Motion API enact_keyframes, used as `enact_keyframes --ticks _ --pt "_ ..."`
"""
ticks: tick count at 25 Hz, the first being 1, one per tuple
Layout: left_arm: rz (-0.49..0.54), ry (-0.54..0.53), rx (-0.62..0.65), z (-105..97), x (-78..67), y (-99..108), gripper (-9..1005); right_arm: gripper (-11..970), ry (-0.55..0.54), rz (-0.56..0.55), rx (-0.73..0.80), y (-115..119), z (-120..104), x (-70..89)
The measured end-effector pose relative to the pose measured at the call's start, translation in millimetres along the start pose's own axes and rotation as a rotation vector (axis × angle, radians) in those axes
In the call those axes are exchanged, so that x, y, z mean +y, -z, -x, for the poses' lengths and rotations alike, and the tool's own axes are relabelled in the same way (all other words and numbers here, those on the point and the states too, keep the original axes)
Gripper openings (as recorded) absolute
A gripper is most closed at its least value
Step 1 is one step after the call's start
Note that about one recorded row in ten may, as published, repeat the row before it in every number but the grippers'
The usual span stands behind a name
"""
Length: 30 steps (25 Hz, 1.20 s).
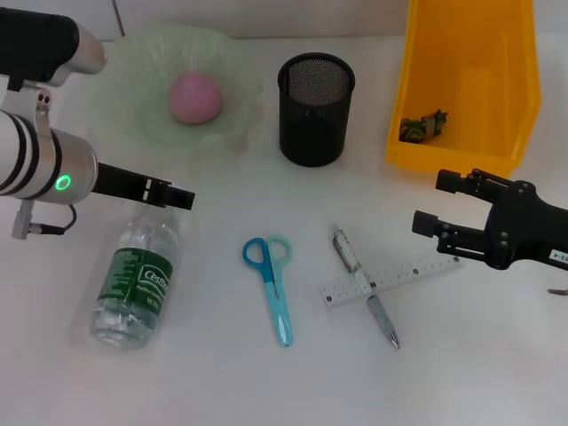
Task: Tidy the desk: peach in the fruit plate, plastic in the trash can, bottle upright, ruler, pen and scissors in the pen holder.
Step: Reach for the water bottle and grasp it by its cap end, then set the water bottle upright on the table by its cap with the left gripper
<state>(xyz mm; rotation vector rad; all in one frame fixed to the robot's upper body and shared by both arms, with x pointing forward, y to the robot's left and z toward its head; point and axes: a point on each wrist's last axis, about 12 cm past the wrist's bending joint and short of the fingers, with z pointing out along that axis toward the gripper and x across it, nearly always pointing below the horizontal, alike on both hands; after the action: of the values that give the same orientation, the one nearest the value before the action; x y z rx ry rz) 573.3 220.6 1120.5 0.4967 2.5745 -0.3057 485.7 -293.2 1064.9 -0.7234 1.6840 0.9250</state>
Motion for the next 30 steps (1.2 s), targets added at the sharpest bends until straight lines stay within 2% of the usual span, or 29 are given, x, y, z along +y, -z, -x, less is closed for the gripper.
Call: enact_keyframes --ticks 12,19,25,30 --pt "0.001 0.01 0.024 -2 2.1 -12 844 801 -0.008 -0.006 0.004 -2 0 -1.5" --pt "-0.003 -0.02 0.046 -3 2.1 -15 843 801 -0.017 -0.012 0.007 -2 -2 -1.9" --pt "-0.005 -0.073 0.018 2 -1.3 -9 667 801 -0.022 -0.014 0.01 -2 -3 -1.9" --pt "-0.04 -0.12 0.001 1 -2.7 -4 464 801 -0.033 -0.015 0.011 -2 -4 -1.4"
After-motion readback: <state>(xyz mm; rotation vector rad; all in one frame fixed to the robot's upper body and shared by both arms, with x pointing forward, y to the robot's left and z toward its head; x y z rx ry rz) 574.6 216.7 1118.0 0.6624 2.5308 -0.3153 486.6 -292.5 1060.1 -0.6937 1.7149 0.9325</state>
